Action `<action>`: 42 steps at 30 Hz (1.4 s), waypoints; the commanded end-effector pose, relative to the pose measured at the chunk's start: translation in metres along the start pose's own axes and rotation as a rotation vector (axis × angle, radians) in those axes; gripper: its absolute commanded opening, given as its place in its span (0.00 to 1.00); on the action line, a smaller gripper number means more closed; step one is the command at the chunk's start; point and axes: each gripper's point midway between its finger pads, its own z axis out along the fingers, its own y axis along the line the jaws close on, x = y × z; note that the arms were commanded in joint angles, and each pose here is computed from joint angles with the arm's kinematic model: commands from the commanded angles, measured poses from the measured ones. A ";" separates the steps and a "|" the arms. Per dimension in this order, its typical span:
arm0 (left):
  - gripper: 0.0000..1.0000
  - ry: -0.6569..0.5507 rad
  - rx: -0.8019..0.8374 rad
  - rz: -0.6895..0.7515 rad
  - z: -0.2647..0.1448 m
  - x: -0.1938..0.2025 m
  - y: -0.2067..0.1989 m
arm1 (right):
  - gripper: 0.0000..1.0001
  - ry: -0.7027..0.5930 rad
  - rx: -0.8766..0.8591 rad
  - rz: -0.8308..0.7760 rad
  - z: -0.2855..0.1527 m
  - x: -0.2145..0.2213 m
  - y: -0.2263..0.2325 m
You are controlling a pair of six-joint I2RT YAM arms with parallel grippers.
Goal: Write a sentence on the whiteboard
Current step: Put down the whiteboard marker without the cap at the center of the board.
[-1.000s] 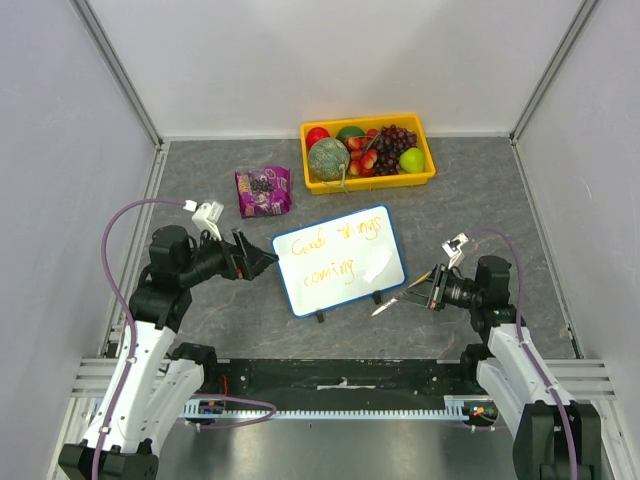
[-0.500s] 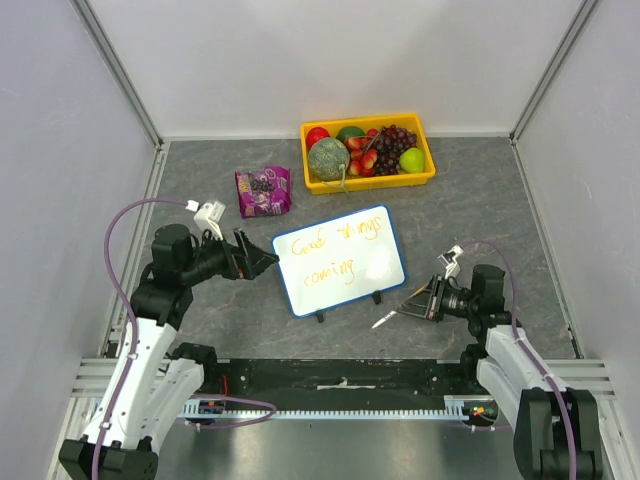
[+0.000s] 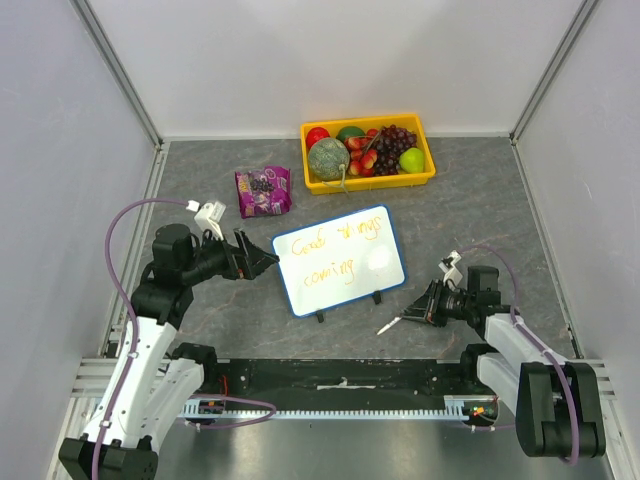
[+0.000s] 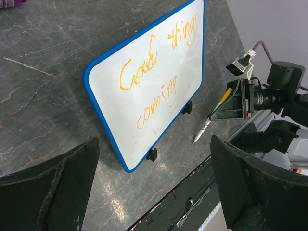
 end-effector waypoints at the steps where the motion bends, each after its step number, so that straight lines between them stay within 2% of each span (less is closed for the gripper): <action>1: 0.99 -0.014 -0.006 0.032 0.001 -0.003 0.003 | 0.17 -0.035 0.015 -0.052 -0.002 -0.015 0.005; 4: 0.99 -0.011 -0.007 0.029 0.001 -0.003 0.003 | 0.26 -0.049 0.011 -0.064 -0.003 -0.019 0.008; 8: 0.99 -0.011 -0.010 0.028 0.001 -0.002 0.004 | 0.45 -0.073 0.017 -0.069 -0.004 -0.024 0.010; 12: 0.99 -0.004 -0.011 0.026 0.002 -0.002 0.005 | 0.57 -0.098 0.022 -0.085 -0.006 -0.031 0.014; 24: 0.99 -0.010 -0.008 0.026 0.002 -0.002 0.004 | 0.72 -0.150 0.002 -0.158 -0.014 -0.046 0.032; 31: 1.00 0.000 -0.007 0.021 0.003 -0.001 0.005 | 0.92 -0.184 -0.001 -0.199 -0.018 -0.054 0.039; 35: 1.00 0.007 0.002 0.018 0.004 0.000 0.004 | 0.97 -0.212 0.012 -0.212 -0.020 -0.060 0.041; 42: 1.00 0.013 0.010 0.015 0.005 0.002 0.004 | 0.98 -0.240 0.036 -0.221 -0.019 -0.072 0.039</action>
